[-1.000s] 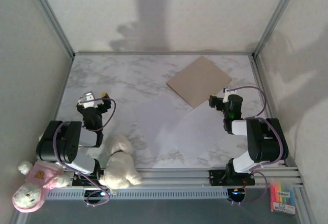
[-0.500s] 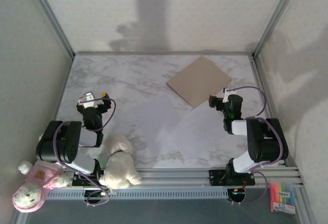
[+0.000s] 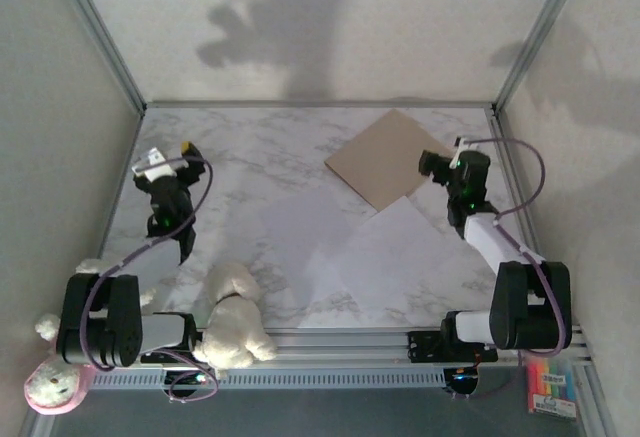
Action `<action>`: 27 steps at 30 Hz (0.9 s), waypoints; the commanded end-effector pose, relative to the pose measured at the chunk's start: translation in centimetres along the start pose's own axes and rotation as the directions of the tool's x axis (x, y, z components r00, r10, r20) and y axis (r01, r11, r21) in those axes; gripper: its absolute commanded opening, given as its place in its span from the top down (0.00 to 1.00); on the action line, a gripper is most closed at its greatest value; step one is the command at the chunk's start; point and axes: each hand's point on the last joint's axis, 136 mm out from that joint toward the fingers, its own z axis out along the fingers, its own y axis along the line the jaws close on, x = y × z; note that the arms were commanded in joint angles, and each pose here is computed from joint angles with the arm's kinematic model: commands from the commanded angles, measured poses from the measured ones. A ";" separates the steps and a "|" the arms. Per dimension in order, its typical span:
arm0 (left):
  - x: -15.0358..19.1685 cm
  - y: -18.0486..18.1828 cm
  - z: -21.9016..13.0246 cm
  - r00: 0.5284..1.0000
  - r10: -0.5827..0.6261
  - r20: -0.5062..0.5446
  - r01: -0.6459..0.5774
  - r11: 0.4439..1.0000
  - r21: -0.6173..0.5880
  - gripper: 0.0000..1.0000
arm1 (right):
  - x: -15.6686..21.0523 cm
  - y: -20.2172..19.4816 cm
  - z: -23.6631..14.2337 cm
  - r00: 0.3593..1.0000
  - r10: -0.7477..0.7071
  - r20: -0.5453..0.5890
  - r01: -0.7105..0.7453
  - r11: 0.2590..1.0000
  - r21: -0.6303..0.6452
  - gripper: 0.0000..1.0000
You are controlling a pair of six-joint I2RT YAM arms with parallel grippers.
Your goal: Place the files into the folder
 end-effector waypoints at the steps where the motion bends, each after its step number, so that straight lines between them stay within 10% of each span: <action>1: 4.0 -5.1 1.5 0.971 0.024 -0.238 -0.007 0.997 0.073 0.01 | 4.3 1.2 1.8 0.955 0.177 -0.239 -0.190 0.981 -0.034 0.01; 10: 13.0 -20.7 3.5 0.819 0.166 -0.549 0.092 0.907 0.411 0.00 | 8.3 3.2 8.8 0.819 0.332 -0.468 -0.386 0.922 -0.022 0.01; 27: 33.1 -30.4 3.6 0.461 0.382 -0.801 0.273 0.798 0.538 0.00 | 13.2 5.9 15.7 0.721 0.310 -0.620 -0.351 0.934 0.058 0.01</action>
